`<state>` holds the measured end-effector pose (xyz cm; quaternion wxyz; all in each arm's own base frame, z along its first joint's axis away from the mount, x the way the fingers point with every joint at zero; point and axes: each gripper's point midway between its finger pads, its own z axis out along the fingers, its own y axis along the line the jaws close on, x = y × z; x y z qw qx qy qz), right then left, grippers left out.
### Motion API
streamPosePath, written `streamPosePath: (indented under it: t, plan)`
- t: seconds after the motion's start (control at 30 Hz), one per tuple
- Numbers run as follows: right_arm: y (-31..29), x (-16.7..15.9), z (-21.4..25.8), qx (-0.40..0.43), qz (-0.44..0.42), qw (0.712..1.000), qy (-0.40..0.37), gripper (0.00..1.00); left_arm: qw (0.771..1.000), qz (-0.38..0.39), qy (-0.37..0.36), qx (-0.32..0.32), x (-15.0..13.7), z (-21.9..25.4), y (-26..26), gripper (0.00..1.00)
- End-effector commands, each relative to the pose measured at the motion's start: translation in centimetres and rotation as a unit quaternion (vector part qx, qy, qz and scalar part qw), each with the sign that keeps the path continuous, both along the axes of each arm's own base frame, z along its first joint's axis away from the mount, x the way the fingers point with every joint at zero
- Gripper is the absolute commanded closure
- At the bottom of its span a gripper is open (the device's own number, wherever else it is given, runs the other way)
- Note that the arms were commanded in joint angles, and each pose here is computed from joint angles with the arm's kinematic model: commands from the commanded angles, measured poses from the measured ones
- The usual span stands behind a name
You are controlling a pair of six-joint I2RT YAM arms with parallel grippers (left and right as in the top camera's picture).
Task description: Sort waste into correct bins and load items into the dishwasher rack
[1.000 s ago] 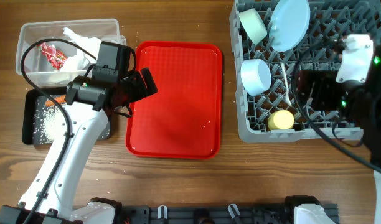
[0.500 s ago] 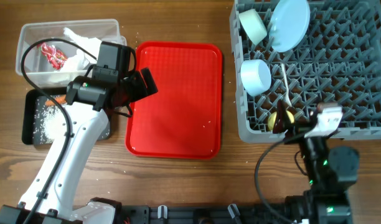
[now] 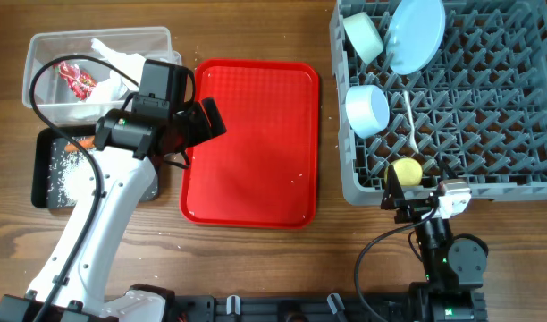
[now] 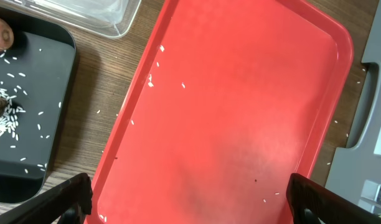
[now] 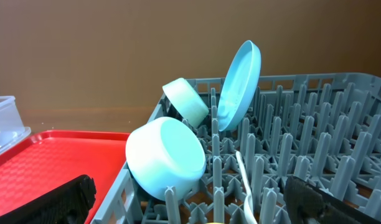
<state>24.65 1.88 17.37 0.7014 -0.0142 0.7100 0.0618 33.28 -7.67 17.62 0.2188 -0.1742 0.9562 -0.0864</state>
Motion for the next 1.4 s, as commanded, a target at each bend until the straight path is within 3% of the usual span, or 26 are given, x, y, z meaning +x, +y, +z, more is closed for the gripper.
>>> streamPosePath:
  t: [0.0, 0.37, 0.47, 0.53, 0.73, 0.83, 1.03, 1.37]
  plan:
    - [0.3, -0.1, 0.4, 0.006, 0.01, 1.0, -0.01, 0.0, 1.0, -0.008, -0.009, 0.007, 0.3, 0.5, 0.0, 0.0]
    - [0.4, -0.1, 0.4, 0.006, 0.01, 1.0, -0.01, 0.0, 0.999, -0.01, -0.032, 0.033, -0.5, 2.1, 1.1, 0.0]
    - [0.4, -0.1, 0.4, 0.007, 0.01, 1.0, -0.009, 0.0, 0.988, 0.005, -0.149, 0.036, 0.1, 6.7, 2.3, 0.0]
    - [0.3, -0.1, 0.4, 0.006, 0.01, 1.0, -0.009, 0.0, 0.969, 0.01, -0.248, 0.014, -0.3, 8.3, 3.2, 0.0]
    - [0.4, -0.1, 0.4, 0.006, 0.01, 1.0, -0.01, 0.0, 0.901, 0.009, -0.433, -0.021, -5.9, 4.4, 5.5, 0.0]
    - [0.3, -0.1, 0.4, 0.006, 0.01, 1.0, -0.01, 0.0, 0.877, 0.013, -0.481, -0.022, -7.6, 1.3, 5.9, 0.0]
    - [0.3, -0.1, 0.4, 0.006, 0.01, 1.0, -0.01, 0.0, 0.863, 0.009, -0.506, -0.011, -8.5, -1.0, 6.0, 0.0]
    - [0.4, -0.1, 0.4, 0.007, 0.01, 1.0, -0.009, 0.0, 0.87, 0.018, -0.492, -0.005, -8.7, -1.9, 6.4, 0.0]
